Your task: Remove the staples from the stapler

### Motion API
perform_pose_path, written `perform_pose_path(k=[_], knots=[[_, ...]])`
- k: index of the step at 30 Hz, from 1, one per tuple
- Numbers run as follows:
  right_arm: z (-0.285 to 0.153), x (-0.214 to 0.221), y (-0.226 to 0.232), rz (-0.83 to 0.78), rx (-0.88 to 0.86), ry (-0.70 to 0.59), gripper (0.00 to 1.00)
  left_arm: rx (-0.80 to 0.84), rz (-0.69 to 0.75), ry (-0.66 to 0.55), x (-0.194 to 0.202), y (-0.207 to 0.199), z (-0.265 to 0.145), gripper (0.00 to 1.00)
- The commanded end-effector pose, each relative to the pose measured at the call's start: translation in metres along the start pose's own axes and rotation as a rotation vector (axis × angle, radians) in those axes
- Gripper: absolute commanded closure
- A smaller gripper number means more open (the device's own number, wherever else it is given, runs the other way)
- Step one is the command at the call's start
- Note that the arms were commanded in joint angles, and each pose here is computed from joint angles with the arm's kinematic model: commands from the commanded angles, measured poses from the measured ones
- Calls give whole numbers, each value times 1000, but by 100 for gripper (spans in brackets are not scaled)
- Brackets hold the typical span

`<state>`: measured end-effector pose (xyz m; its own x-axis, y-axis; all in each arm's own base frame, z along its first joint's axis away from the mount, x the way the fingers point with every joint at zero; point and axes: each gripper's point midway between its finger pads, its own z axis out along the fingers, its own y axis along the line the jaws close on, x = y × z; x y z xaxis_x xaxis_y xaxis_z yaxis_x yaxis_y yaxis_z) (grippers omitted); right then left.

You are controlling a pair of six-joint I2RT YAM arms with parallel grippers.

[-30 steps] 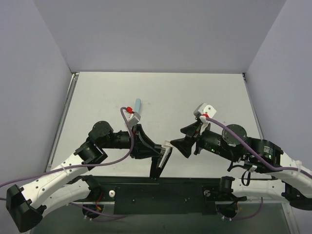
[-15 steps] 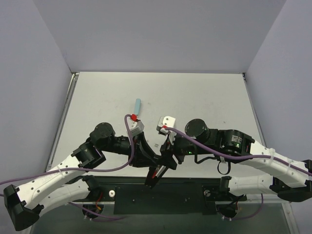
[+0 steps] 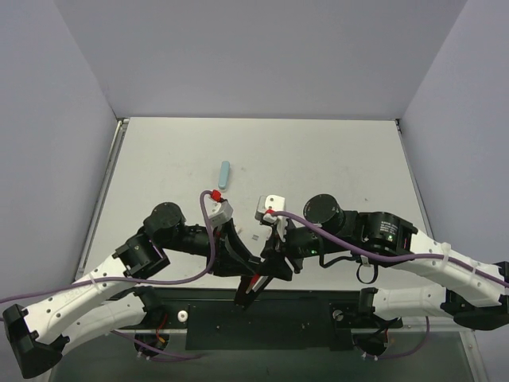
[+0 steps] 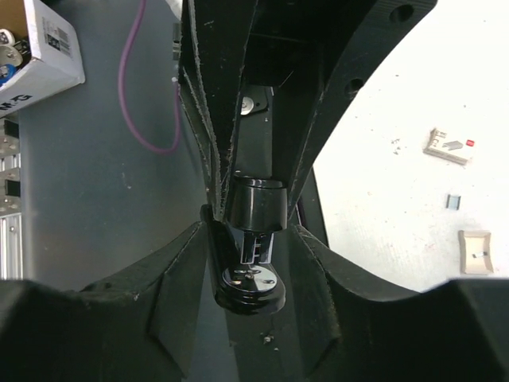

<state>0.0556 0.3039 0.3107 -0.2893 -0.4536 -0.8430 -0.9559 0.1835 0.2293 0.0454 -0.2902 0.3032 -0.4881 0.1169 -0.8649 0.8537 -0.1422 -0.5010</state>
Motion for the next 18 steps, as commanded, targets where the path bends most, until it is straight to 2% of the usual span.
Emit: perform_pose_path(k=[1, 7, 14, 18], knots=[[2, 2, 9, 2, -54, 20, 60, 68, 120, -78, -32, -30, -5, 100], [5, 9, 9, 8, -61, 42, 61, 70, 132, -82, -34, -33, -7, 100], [6, 13, 12, 15, -80, 62, 78, 60, 131, -80, -36, -31, -6, 100], [5, 17, 15, 13, -99, 72, 77, 52, 138, -90, -38, -31, -5, 100]])
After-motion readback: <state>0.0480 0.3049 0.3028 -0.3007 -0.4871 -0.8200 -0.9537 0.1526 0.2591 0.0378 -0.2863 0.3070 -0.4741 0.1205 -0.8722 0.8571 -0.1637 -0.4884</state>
